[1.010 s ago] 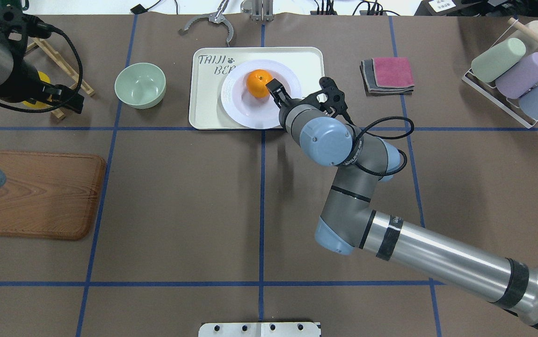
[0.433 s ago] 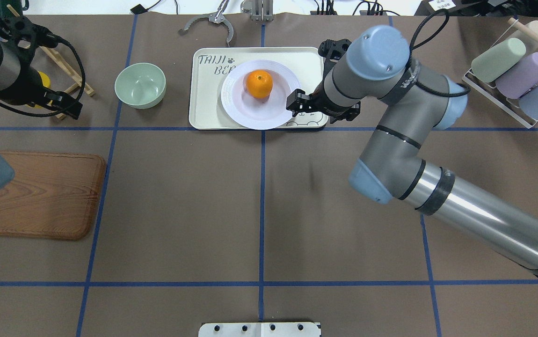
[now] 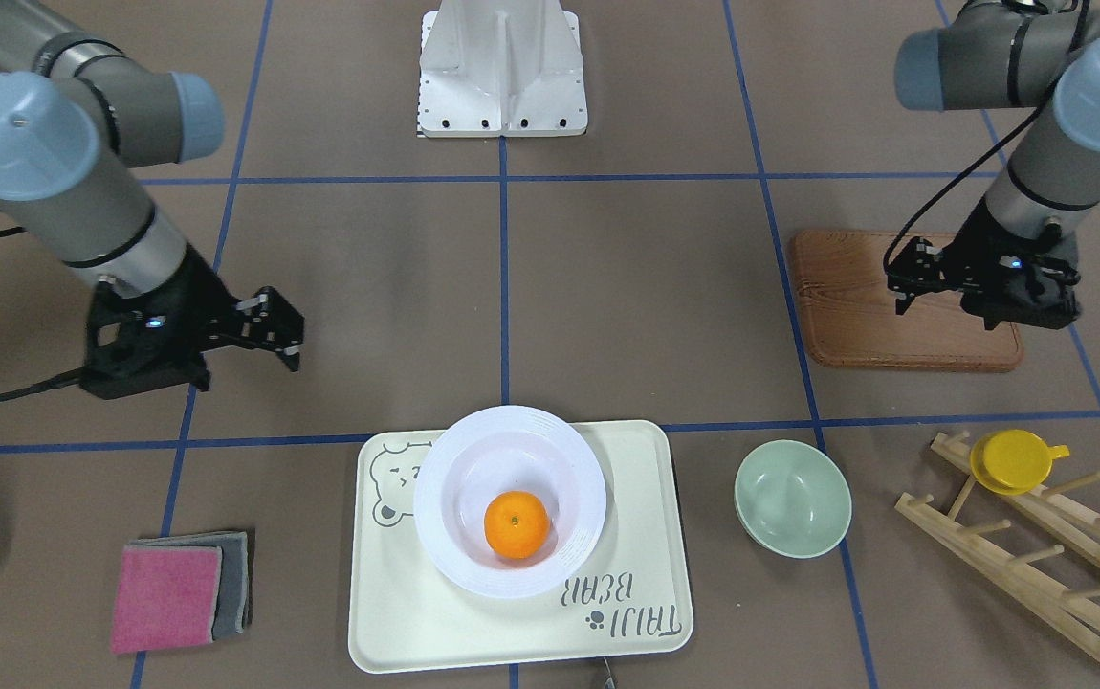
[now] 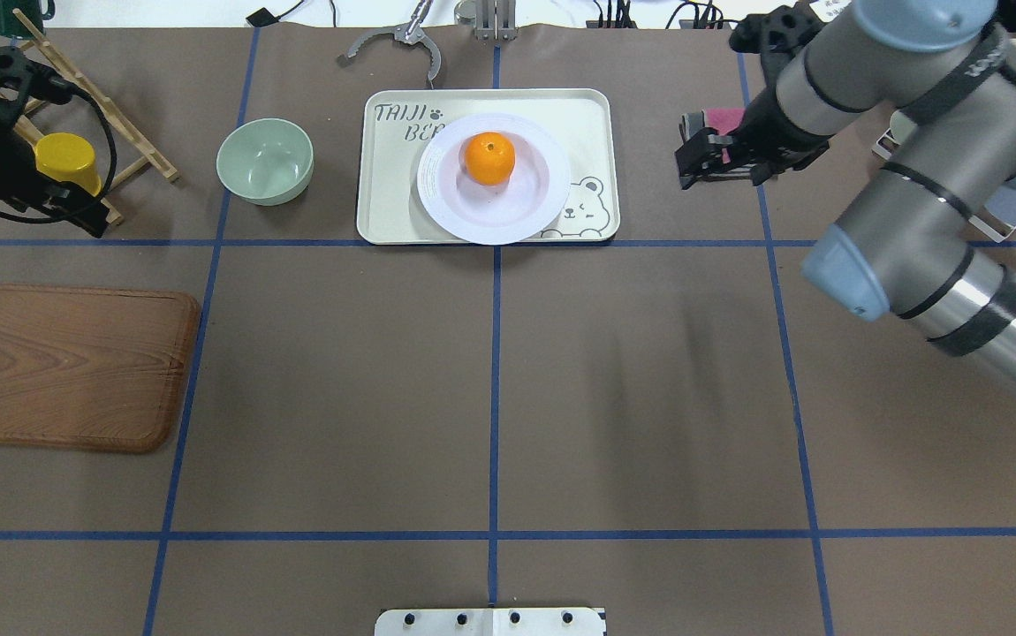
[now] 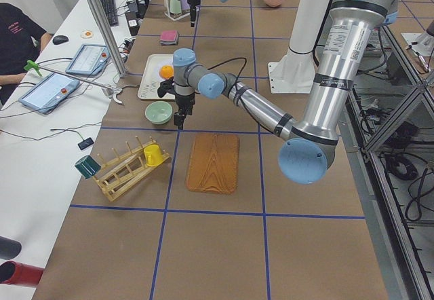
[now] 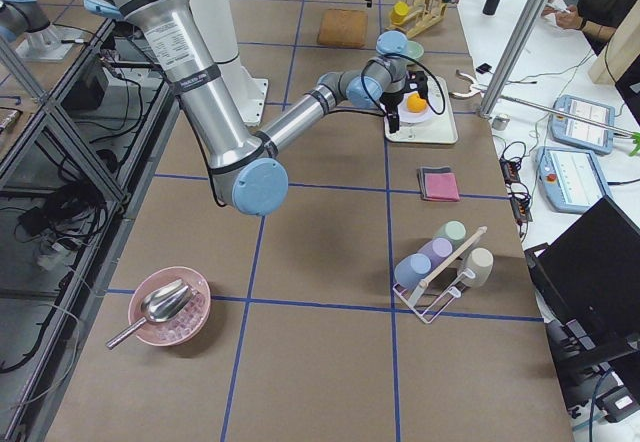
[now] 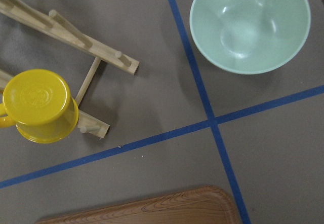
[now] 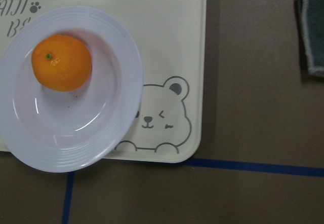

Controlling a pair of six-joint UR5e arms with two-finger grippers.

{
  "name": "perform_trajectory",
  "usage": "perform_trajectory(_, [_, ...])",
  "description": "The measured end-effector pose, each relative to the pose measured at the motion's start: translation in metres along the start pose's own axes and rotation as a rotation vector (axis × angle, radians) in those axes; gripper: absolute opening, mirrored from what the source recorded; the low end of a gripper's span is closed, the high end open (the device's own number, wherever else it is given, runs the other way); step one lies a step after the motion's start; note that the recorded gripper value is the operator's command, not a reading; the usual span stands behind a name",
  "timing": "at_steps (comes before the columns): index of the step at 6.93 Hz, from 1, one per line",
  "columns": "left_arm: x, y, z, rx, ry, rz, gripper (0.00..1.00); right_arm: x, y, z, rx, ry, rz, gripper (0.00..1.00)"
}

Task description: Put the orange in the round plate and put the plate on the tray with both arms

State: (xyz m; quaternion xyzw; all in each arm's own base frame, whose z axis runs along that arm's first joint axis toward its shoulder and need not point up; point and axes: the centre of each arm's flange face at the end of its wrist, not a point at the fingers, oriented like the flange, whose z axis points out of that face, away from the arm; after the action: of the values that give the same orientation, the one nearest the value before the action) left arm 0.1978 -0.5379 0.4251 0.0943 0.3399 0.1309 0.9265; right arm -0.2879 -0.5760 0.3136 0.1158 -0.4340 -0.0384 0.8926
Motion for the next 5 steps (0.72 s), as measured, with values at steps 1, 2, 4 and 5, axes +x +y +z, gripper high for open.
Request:
perform_trajectory(1, [-0.049, 0.009, 0.005, -0.011, 0.004, 0.009, 0.99, 0.064, -0.009, -0.030, 0.024, 0.035, -0.010, 1.00])
perform_trajectory(2, [-0.098, 0.017, 0.007, -0.018, -0.007, 0.025, 0.99, 0.126, -0.014, -0.059, 0.042, 0.078, 0.020, 1.00])
perform_trajectory(4, [-0.165, 0.036, 0.007, -0.033, 0.011, 0.021, 0.99, 0.242, 0.006, -0.097, -0.039, 0.160, 0.027, 1.00])
perform_trajectory(5, [-0.182, 0.051, 0.010, -0.047, 0.034, -0.006, 0.99, 0.289, 0.023, -0.109, -0.102, 0.186, 0.007, 1.00])
